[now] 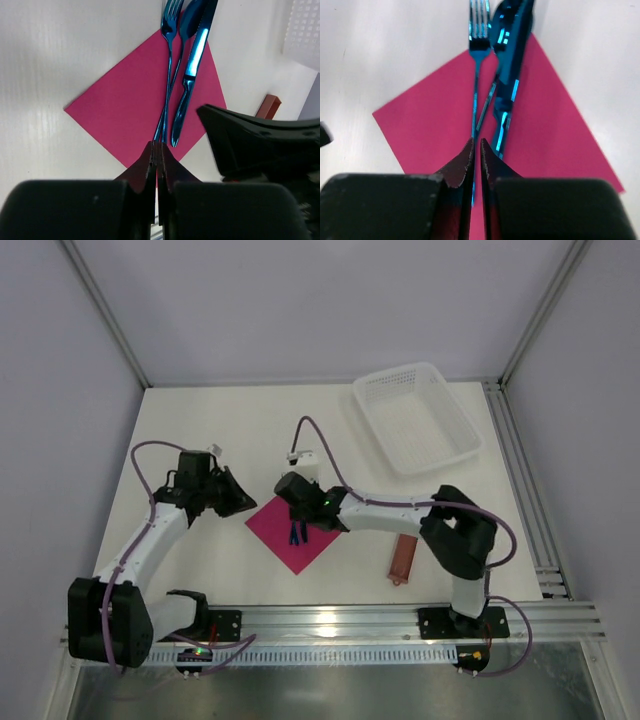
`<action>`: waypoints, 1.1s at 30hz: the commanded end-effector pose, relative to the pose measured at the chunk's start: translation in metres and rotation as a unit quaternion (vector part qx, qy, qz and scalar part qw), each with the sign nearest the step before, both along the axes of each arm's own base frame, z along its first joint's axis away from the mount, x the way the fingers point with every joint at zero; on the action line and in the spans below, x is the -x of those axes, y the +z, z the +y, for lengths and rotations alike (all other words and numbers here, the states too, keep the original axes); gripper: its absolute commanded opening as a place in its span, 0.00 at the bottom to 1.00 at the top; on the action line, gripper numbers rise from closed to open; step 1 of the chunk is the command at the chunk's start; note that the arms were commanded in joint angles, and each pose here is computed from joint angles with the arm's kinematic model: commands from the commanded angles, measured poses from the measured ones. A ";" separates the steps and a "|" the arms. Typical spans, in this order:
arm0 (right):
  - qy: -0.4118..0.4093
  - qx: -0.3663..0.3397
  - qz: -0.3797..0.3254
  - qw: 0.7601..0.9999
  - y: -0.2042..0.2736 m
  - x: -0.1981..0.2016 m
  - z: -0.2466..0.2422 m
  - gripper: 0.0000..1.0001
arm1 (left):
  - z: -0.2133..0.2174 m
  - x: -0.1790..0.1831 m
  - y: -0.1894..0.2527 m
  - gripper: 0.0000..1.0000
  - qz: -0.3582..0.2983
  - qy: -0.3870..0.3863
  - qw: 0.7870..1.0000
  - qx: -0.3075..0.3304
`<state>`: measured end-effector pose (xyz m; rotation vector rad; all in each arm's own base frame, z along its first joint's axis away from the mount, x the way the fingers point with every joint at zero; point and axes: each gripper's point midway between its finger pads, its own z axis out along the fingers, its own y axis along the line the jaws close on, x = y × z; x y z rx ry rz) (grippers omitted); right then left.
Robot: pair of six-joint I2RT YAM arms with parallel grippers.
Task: Place the utensils on the paper napkin and roll it up
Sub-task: Place the utensils on the napkin, then adjust the napkin at the center of the board.
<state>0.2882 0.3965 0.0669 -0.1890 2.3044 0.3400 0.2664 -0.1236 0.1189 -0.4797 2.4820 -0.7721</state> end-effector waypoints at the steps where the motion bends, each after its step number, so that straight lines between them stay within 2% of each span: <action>1: 0.016 -0.051 0.017 0.998 0.035 0.011 -0.025 0.09 | -0.023 -0.008 -0.004 0.00 -0.002 -0.039 0.999 0.028; 5: 0.015 -0.047 0.039 0.998 0.015 0.022 -0.065 0.09 | -0.033 -0.018 -0.017 0.00 0.012 -0.036 0.999 0.021; 11: 0.008 -0.058 0.048 0.997 -0.003 0.016 -0.089 0.06 | -0.046 -0.039 -0.034 0.00 0.027 -0.036 0.999 0.002; 20: 0.010 -0.039 0.058 0.998 -0.028 0.017 -0.099 0.06 | -0.054 -0.060 -0.050 0.00 0.039 -0.035 0.999 -0.013; 33: 0.004 -0.014 0.066 0.998 -0.044 0.020 -0.111 0.04 | -0.070 -0.059 -0.078 0.00 0.068 -0.045 0.996 -0.040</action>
